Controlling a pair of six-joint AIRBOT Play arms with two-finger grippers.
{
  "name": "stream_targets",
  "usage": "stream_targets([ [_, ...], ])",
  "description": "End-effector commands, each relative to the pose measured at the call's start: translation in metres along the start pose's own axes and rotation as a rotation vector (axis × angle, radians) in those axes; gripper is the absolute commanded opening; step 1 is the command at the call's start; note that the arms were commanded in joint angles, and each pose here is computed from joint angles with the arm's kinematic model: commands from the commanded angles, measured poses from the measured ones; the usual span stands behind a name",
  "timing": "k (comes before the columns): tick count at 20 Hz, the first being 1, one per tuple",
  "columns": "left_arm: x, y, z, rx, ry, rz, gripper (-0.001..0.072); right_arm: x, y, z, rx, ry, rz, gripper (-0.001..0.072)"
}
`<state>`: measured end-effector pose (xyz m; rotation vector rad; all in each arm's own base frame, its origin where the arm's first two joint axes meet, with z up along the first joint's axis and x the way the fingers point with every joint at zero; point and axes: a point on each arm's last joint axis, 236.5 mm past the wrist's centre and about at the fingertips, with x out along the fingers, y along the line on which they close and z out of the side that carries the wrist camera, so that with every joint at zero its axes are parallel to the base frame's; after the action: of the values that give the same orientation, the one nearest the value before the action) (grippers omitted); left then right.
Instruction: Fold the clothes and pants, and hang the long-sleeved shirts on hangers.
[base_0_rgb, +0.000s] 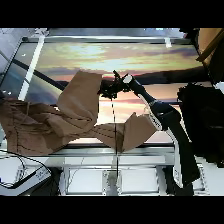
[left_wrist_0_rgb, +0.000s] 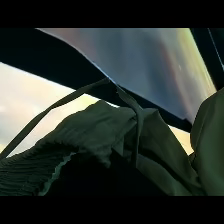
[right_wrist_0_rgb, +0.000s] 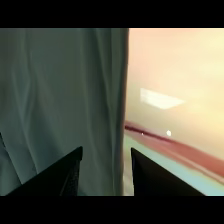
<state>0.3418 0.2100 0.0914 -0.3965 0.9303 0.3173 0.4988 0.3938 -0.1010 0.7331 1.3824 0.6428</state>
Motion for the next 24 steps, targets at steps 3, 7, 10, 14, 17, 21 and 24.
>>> stream_targets([
  [3,0.001,-0.002,0.000,0.010,0.002,-0.003,0.0021,0.019,0.003,-0.022,-0.012,0.050,-0.014,0.0304],
  [7,0.001,-0.002,0.000,0.010,0.002,-0.003,0.0021,0.023,0.016,-0.027,-0.044,0.054,0.013,0.0041],
  [10,0.001,-0.002,0.001,0.021,-0.003,-0.002,0.0020,-0.010,0.052,0.023,-0.087,-0.116,0.095,0.0013],
  [14,-0.001,0.005,0.029,-0.005,-0.124,0.027,0.0020,-0.129,0.060,0.088,-0.197,-0.315,0.027,0.0013],
  [17,-0.006,0.001,0.056,-0.060,-0.237,0.002,0.0020,-0.239,0.050,0.094,-0.269,-0.358,-0.106,0.0013],
  [21,-0.007,-0.010,0.062,-0.090,-0.261,-0.045,0.0020,-0.345,0.057,0.050,-0.316,-0.333,-0.222,0.0014],
  [24,-0.005,-0.009,0.060,-0.090,-0.255,-0.042,0.0020,-0.352,0.041,-0.025,-0.292,-0.070,-0.297,0.0015],
])
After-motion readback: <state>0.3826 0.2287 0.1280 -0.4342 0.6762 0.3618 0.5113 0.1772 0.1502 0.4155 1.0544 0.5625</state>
